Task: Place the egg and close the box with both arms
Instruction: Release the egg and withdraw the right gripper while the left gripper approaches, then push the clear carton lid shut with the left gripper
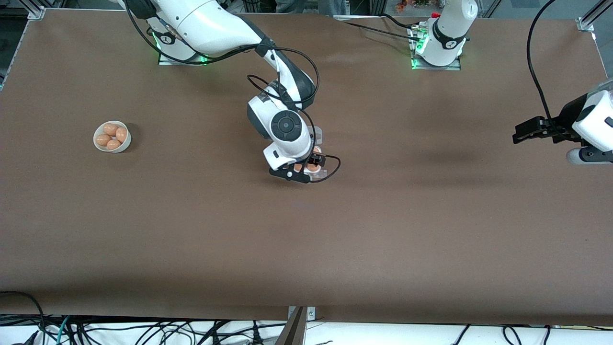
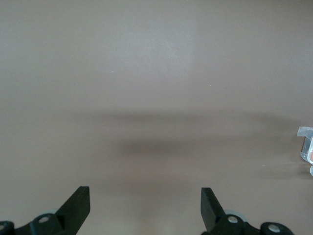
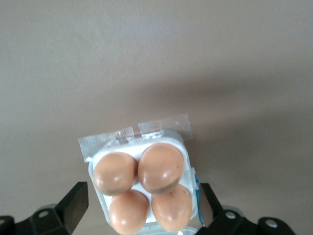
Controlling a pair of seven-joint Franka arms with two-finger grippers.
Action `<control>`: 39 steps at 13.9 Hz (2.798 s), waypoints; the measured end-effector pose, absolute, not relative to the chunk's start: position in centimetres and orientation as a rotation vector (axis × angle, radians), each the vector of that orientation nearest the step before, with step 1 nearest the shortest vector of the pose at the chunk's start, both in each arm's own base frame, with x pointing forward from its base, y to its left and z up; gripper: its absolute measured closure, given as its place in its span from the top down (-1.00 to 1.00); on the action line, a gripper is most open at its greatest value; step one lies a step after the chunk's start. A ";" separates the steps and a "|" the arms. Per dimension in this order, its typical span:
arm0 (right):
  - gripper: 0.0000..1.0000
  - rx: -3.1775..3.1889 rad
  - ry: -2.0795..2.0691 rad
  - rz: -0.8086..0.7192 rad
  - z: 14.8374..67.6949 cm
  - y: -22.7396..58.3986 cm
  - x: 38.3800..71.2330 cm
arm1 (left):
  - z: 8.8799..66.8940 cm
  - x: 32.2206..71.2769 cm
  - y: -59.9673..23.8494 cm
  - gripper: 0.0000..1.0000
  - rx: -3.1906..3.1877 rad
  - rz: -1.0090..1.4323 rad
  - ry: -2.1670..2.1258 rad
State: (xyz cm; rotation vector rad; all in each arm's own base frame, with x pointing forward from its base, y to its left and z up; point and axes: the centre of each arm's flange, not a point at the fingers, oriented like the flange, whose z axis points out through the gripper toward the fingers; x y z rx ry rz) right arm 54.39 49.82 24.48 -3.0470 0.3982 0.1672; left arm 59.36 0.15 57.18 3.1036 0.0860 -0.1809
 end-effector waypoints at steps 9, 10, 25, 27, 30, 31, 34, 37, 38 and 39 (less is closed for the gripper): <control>1.00 -3.063 0.501 0.119 29.7 37.3 63.6 | 56.6 58.3 -12.0 0.96 3.118 -0.209 0.045; 1.00 -3.079 0.526 0.116 30.3 35.7 64.3 | 56.2 57.8 -15.0 0.96 3.109 -0.229 0.077; 1.00 -3.134 0.136 -0.091 54.0 3.6 59.1 | 38.8 50.2 -39.3 -0.92 2.821 -1.018 0.202; 1.00 -3.174 0.130 -0.072 57.7 2.7 56.1 | 36.4 49.8 -40.3 -0.92 2.818 -1.068 0.198; 1.00 -3.186 0.164 -0.050 61.1 1.3 54.1 | 32.4 49.0 -42.9 -0.92 2.833 -1.066 0.187; 1.00 -3.184 0.179 -0.065 61.8 0.8 54.1 | 31.3 48.8 -43.6 -0.92 2.837 -1.052 0.187; 1.00 -3.176 0.224 -0.077 62.2 -0.6 54.3 | 28.9 48.0 -45.4 -0.92 2.848 -1.029 0.183; 1.00 -3.159 0.236 -0.087 61.9 -1.6 54.6 | 27.6 48.1 -46.0 -0.92 2.850 -0.997 0.196; 1.00 -3.159 0.222 -0.093 61.8 -2.0 54.8 | 27.2 48.2 -46.2 -0.92 2.851 -0.985 0.207; 1.00 -3.160 0.211 -0.098 61.8 -2.3 54.9 | 26.9 48.3 -46.4 -0.92 2.852 -0.970 0.222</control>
